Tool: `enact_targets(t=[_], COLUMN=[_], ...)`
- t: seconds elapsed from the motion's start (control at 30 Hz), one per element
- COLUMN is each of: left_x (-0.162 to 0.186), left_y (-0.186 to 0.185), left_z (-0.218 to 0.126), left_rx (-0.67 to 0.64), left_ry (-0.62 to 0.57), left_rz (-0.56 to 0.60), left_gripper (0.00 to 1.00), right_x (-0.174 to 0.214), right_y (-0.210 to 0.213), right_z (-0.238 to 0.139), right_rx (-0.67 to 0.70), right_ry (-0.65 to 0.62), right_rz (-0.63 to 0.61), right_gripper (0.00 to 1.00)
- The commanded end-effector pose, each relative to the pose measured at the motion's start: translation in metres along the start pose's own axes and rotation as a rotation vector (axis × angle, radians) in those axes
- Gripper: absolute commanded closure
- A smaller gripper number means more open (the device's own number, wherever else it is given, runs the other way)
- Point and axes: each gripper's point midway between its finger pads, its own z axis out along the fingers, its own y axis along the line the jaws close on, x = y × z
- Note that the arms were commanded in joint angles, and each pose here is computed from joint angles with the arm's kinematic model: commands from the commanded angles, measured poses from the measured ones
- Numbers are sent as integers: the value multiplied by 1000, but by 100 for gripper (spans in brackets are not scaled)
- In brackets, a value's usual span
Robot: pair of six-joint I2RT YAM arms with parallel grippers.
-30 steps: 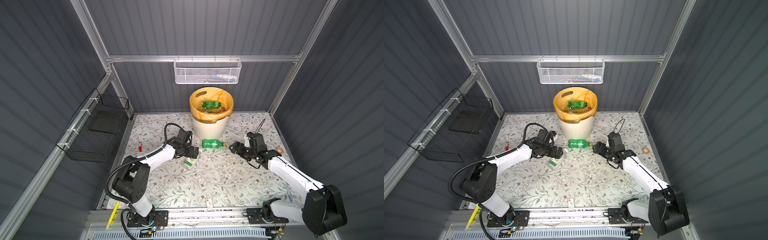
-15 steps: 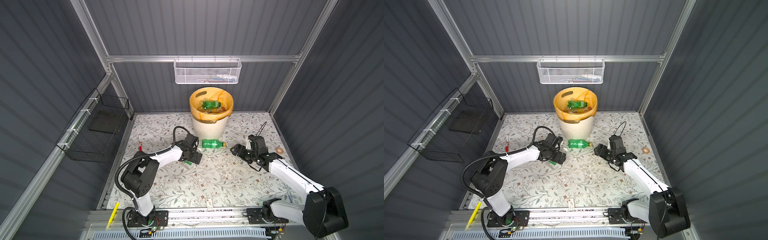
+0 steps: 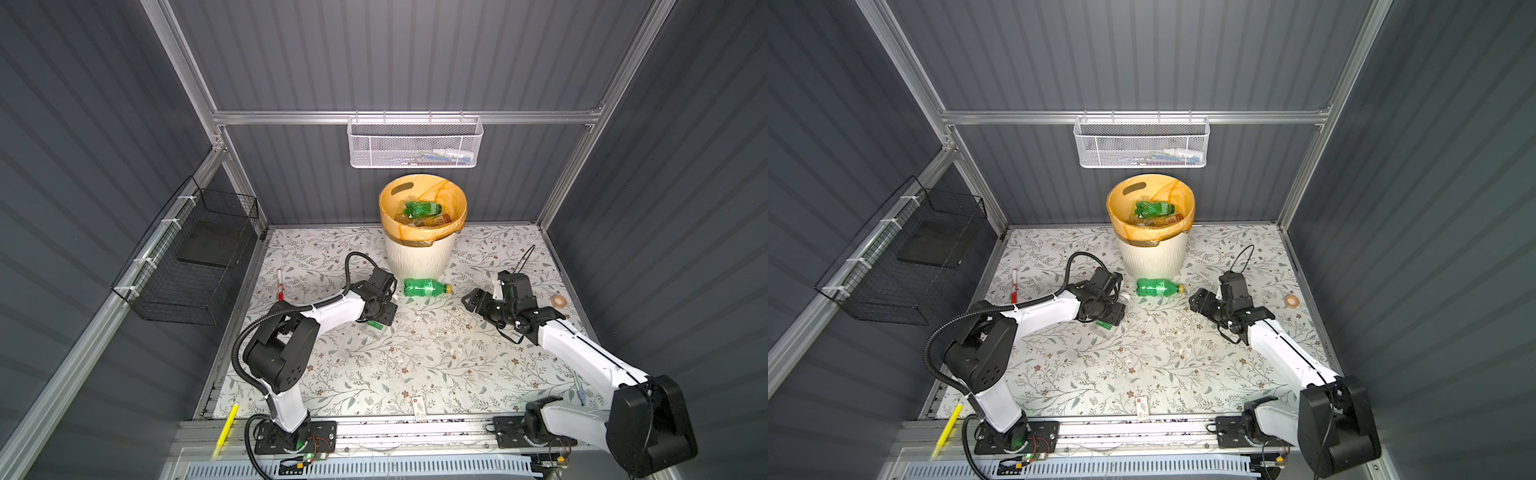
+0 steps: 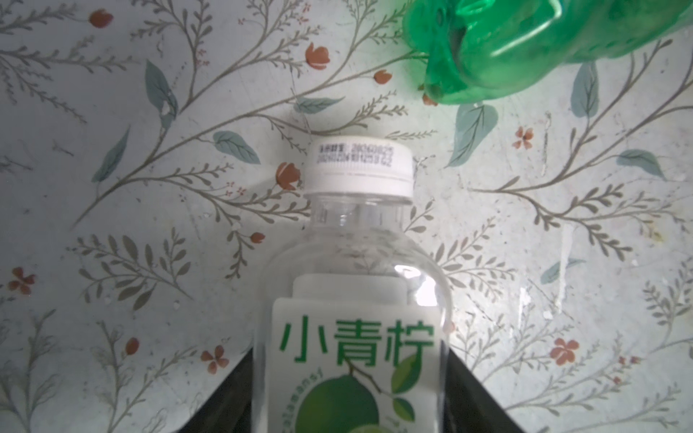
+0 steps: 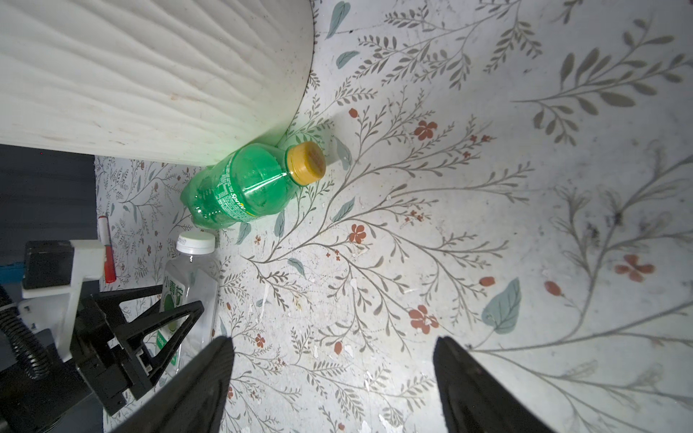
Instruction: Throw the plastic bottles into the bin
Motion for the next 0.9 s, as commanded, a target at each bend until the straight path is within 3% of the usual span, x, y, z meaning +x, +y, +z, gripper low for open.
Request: enact_targets(t=[0.0,0.37,0.6,0.73,0.8,0.87], left_x=[10,29,25,-42,-103,-172], left_y=[14,97,131,134,129,117], left_z=[-8,-41,-57,-99,-148,-221], left_rx=[-58,28,146,241,343,417], left_ry=[-1,-119,-207,-367,-495,-670], left_rz=[-44,-513,-727,-709,-657,-556], left_gripper=[38,43,43,43,43,43], right_x=[1,-1,2,4,2,0], right_y=[-4,4,9,10,13,16], right_z=[2,7,13,18,19,20], right_rx=[5,-16,-46,-59,-74,-84], right_ry=[3,34,55,67,68,68], right_rz=[8,-1,24,40,47,51], right_gripper=[15,16,16,16,17,17])
